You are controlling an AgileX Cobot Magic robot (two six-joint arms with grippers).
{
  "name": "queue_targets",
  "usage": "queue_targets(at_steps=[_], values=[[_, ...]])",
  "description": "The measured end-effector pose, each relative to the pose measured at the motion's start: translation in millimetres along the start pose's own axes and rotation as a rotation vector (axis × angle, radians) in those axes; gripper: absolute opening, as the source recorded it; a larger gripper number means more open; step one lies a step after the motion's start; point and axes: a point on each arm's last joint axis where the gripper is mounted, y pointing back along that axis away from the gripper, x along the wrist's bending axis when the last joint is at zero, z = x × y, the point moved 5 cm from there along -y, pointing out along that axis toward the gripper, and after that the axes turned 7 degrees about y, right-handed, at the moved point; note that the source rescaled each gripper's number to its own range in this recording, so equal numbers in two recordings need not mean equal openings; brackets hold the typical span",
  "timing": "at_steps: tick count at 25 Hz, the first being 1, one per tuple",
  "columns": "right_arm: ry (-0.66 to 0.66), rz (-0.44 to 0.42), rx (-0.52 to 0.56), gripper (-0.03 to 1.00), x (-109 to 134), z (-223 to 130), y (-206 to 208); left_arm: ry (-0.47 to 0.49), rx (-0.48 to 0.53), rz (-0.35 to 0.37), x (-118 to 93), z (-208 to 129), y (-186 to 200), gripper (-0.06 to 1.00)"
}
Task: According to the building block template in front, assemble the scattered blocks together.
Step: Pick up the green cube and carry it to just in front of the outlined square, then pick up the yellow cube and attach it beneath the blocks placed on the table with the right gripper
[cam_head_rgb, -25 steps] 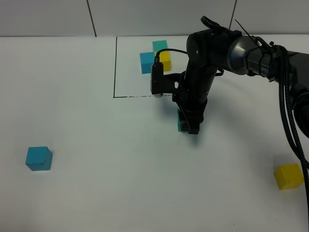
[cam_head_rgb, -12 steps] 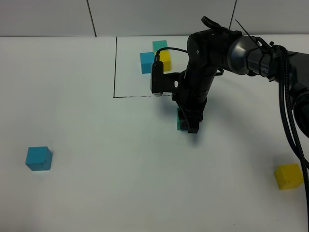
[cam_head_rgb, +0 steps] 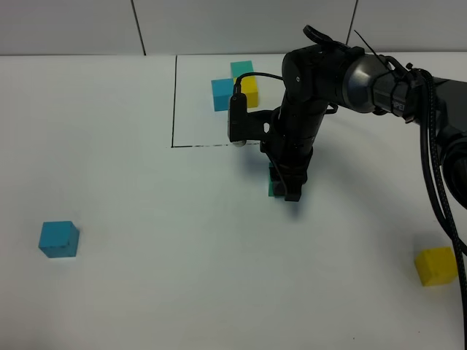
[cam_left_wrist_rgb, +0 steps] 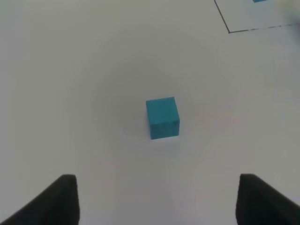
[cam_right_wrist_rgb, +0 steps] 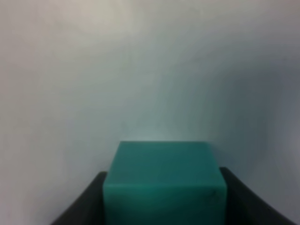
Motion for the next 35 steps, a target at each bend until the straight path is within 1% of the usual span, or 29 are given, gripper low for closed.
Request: queue_targets(at_steps=[1,2,4,7,8,10,12,15,17,19,22,26,28,30,32,35], values=[[0.001,0.0,0.002,0.09,0,0,0,0.0,0.0,0.0,0,0,0,0.75],[0.004,0.0,0.007,0.17,0,-1,-1,0.0,0.0,0.0,0,0,0,0.75],[0.004,-0.003,0.011,0.41,-1,-2,-1,0.0,0.0,0.0,0,0,0,0.75],[0.007,-0.012,0.017,0.73,-2,-3,1,0.0,0.0,0.0,0,0,0,0.75],[-0.001,-0.016,0.017,0.8,-2,-3,2,0.0,0.0,0.0,0,0,0,0.75],[-0.031,-0.029,0.022,0.88,-3,-3,10,0.0,0.0,0.0,0,0,0,0.75],[-0.084,-0.046,0.033,0.9,-4,-6,22,0.0,0.0,0.0,0,0,0,0.75],[-0.248,-0.059,0.019,0.9,-4,-17,44,0.0,0.0,0.0,0,0,0,0.75],[-0.362,-0.062,0.004,0.9,-2,-35,57,0.0,0.0,0.0,0,0,0,0.75],[-0.466,-0.057,0.005,0.9,6,-56,65,0.0,0.0,0.0,0,0,0,0.75],[-0.665,-0.052,0.015,0.9,34,-91,72,0.0,0.0,0.0,0,0,0,0.75],[-1.027,-0.143,-0.036,0.9,74,-132,94,0.0,0.0,0.0,0,0,0,0.75],[-1.164,-0.174,-0.052,0.9,100,-150,100,0.0,0.0,0.0,0,0,0,0.75],[-1.246,-0.178,-0.051,0.9,124,-162,102,0.0,0.0,0.0,0,0,0,0.75],[-1.297,-0.171,-0.04,0.9,147,-170,99,0.002,0.0,0.0,0,0,0,0.75],[-1.349,-0.176,-0.036,0.9,167,-179,93,0.002,0.0,0.0,0,0,0,0.75]])
